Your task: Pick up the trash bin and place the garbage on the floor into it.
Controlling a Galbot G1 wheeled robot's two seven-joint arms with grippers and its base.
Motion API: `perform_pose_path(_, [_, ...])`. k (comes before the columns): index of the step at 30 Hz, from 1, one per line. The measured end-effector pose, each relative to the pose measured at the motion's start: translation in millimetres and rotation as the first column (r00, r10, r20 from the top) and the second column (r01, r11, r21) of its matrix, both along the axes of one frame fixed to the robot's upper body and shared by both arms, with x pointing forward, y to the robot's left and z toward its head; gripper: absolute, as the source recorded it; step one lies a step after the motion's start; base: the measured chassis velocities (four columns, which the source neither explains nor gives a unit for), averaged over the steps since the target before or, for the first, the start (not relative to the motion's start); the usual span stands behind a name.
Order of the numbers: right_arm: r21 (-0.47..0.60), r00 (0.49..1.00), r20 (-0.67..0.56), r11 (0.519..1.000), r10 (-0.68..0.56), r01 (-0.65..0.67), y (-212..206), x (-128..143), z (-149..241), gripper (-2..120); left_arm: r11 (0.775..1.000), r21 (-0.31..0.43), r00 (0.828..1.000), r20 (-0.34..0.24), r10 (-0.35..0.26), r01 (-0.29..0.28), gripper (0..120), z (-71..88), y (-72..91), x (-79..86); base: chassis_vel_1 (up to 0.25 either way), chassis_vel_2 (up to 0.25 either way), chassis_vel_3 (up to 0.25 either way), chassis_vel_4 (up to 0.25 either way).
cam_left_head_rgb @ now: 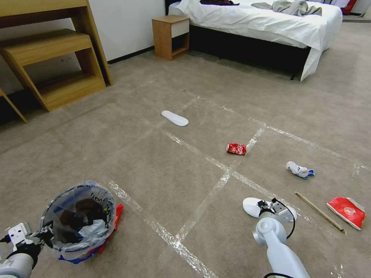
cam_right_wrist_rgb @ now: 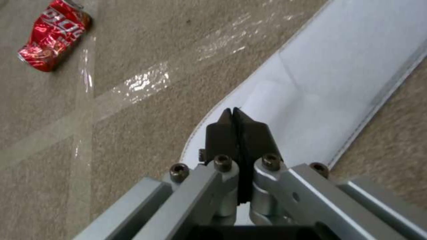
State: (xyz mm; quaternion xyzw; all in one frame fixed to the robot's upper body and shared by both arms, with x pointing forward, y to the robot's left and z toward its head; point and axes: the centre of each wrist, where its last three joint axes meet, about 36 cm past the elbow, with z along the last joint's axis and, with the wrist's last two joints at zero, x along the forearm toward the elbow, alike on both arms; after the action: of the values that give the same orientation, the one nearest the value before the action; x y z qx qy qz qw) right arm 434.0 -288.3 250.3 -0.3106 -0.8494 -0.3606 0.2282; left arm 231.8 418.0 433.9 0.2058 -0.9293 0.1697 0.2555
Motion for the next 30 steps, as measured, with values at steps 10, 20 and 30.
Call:
perform_pose_path(10, [0.074,0.999,-0.027,0.997,-0.036,0.038,12.8,23.7,-2.2,37,1.000,0.012,1.000,-0.002,0.004,-0.004,1,2.7,2.3,-5.3,0.000,0.000,0.000,0.000])
perform_pose_path(20, [0.084,0.994,-0.087,0.994,-0.062,0.070,11.4,26.8,-23.5,74,1.000,0.013,1.000,0.002,0.003,-0.003,1,3.5,2.2,-5.9,0.000,0.000,0.000,0.000])
perform_pose_path(30, [0.074,0.994,-0.090,0.995,-0.062,0.068,13.4,30.1,-31.6,99,1.000,0.008,1.000,0.006,0.005,-0.005,1,0.7,-0.3,-7.9,0.000,0.000,0.000,0.000])
